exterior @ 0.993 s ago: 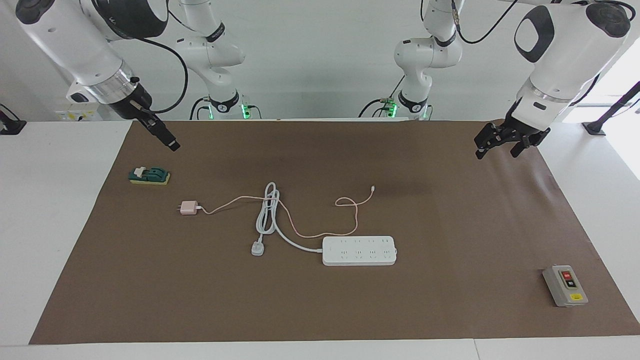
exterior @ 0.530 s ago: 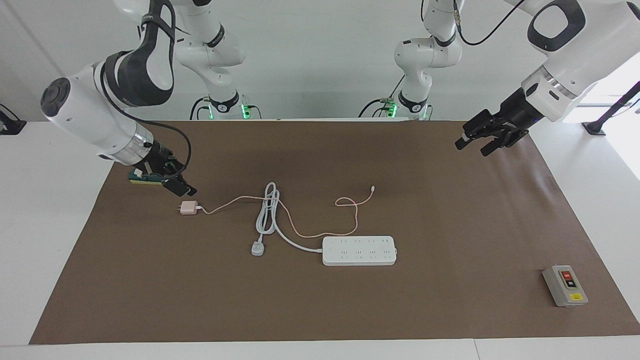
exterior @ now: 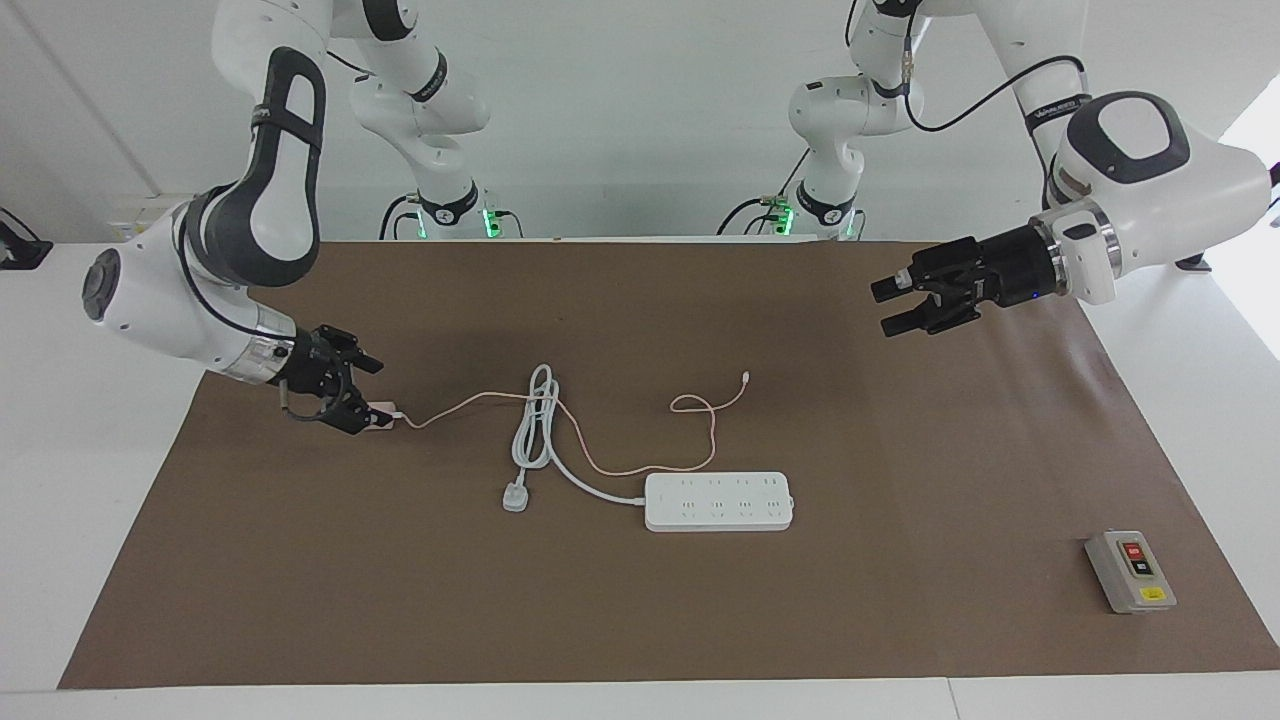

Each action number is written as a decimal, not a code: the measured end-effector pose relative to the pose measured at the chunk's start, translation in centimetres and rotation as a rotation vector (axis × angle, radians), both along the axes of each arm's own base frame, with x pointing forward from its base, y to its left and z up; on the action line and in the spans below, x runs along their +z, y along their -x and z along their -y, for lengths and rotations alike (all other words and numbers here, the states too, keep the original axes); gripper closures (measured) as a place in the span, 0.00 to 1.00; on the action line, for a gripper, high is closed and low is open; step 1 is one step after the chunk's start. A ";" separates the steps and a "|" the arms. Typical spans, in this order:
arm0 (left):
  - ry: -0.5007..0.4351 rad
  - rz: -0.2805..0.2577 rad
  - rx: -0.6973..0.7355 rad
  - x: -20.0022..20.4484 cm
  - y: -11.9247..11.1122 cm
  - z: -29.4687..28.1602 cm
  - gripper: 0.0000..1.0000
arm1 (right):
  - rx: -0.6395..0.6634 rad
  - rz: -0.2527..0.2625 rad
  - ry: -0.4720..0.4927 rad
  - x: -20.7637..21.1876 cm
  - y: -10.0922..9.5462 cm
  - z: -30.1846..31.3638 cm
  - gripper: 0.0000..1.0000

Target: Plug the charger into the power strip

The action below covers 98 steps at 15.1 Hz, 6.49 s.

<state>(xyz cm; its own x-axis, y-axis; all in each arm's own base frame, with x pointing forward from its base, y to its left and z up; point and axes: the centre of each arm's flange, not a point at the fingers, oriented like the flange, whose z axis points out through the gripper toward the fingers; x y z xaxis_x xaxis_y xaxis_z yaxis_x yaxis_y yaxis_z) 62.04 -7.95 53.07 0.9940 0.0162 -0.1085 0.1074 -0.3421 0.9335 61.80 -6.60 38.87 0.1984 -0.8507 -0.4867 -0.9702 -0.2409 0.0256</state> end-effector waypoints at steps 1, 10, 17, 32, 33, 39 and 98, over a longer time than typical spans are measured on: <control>0.053 0.006 -0.001 -2.0 -0.4 0.2 0.00 | -0.034 -0.001 0.010 -0.3 -0.2 0.5 0.00; 0.258 0.017 -0.018 -9.5 -1.2 4.0 0.00 | -0.197 -0.045 -0.076 -7.8 3.4 7.2 0.00; 0.345 0.091 -0.033 -11.8 -0.4 8.8 0.00 | -0.132 -0.030 -0.090 -10.7 5.4 7.5 0.00; 0.377 0.274 -0.007 -24.7 6.1 8.7 0.00 | -0.136 0.001 -0.104 -12.2 6.1 7.3 0.26; 0.378 0.263 -0.004 -25.0 6.8 8.7 0.00 | -0.136 0.001 -0.104 -12.2 6.1 7.3 0.37; 0.396 0.204 0.019 -25.7 8.7 10.9 0.00 | -0.140 0.022 -0.135 -11.8 5.7 6.7 0.53; 0.355 0.097 0.111 -23.9 10.2 11.9 0.00 | -0.133 0.041 -0.217 1.6 7.5 -37.4 0.53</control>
<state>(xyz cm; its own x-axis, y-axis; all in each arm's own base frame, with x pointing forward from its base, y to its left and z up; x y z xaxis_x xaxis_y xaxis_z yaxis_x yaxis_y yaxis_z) 51.79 -19.80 29.16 0.9942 0.1026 -0.0326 0.0314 0.0128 0.9994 54.33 30.79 40.47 0.1148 -0.7475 -0.6543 -0.9929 -0.1067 -0.0523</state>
